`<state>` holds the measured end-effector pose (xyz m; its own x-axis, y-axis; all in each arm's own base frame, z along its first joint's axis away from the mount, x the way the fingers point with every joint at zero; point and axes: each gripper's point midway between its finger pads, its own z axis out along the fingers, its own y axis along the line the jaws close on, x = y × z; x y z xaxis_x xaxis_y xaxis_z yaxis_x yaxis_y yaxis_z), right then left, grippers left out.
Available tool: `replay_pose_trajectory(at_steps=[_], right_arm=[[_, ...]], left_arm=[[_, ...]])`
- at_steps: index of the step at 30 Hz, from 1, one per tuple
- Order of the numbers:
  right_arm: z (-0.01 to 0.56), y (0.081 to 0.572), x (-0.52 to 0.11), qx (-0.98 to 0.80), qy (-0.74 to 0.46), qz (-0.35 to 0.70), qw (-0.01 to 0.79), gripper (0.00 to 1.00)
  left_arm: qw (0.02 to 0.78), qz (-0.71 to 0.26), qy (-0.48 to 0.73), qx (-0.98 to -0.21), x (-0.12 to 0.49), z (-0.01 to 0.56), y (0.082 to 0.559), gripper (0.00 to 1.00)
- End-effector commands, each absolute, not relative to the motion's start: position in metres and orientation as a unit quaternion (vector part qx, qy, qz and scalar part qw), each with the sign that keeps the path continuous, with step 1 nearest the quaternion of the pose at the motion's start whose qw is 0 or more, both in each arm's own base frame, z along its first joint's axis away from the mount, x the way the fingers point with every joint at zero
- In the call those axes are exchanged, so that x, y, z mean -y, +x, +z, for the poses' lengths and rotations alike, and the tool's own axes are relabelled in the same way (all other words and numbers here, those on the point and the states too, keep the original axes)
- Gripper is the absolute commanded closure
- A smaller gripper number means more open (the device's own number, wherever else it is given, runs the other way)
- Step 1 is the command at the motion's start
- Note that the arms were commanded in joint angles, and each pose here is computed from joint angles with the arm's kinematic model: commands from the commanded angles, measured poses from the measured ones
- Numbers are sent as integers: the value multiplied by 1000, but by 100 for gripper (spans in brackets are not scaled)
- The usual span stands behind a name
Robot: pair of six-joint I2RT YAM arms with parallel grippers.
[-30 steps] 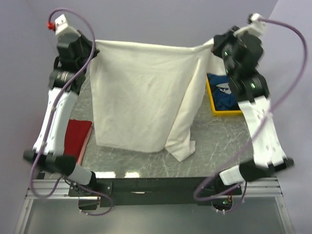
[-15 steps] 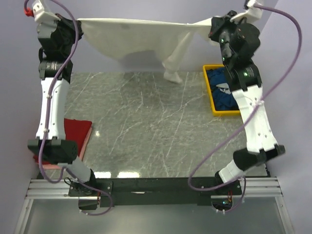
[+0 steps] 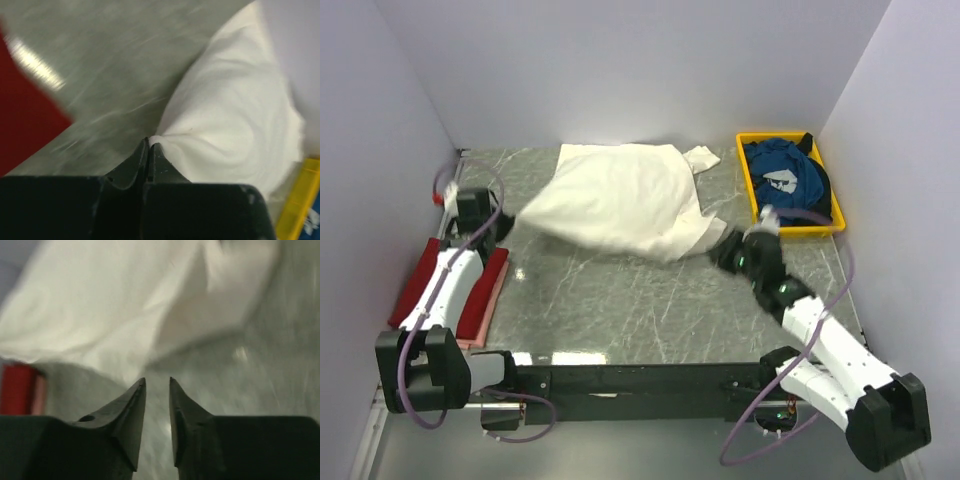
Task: Fold and stack the t-shirts
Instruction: Flatten the tshirt out
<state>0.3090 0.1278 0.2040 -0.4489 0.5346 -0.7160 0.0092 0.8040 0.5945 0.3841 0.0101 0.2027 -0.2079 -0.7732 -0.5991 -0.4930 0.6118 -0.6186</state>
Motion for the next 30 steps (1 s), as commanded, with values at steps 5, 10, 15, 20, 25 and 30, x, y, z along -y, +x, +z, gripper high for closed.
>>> replay_pose_trajectory(at_steps=[5, 10, 15, 20, 25, 30], right_arm=[[133, 250, -132, -818, 218, 288, 448, 44], [162, 286, -96, -814, 237, 222, 482, 36], [168, 347, -81, -826, 252, 170, 474, 36], [145, 395, -64, -847, 276, 144, 431, 37], [107, 414, -62, -870, 283, 135, 380, 37], [76, 421, -65, -879, 289, 149, 350, 37]], left_arm=[[422, -118, -523, -731, -28, 135, 325, 99], [415, -118, -535, -726, -27, 131, 313, 99], [420, -120, -526, -730, -26, 140, 313, 99], [408, -125, -516, -743, -21, 137, 313, 99], [406, -128, -510, -747, -19, 137, 313, 99], [414, -136, -509, -743, -18, 144, 314, 99]])
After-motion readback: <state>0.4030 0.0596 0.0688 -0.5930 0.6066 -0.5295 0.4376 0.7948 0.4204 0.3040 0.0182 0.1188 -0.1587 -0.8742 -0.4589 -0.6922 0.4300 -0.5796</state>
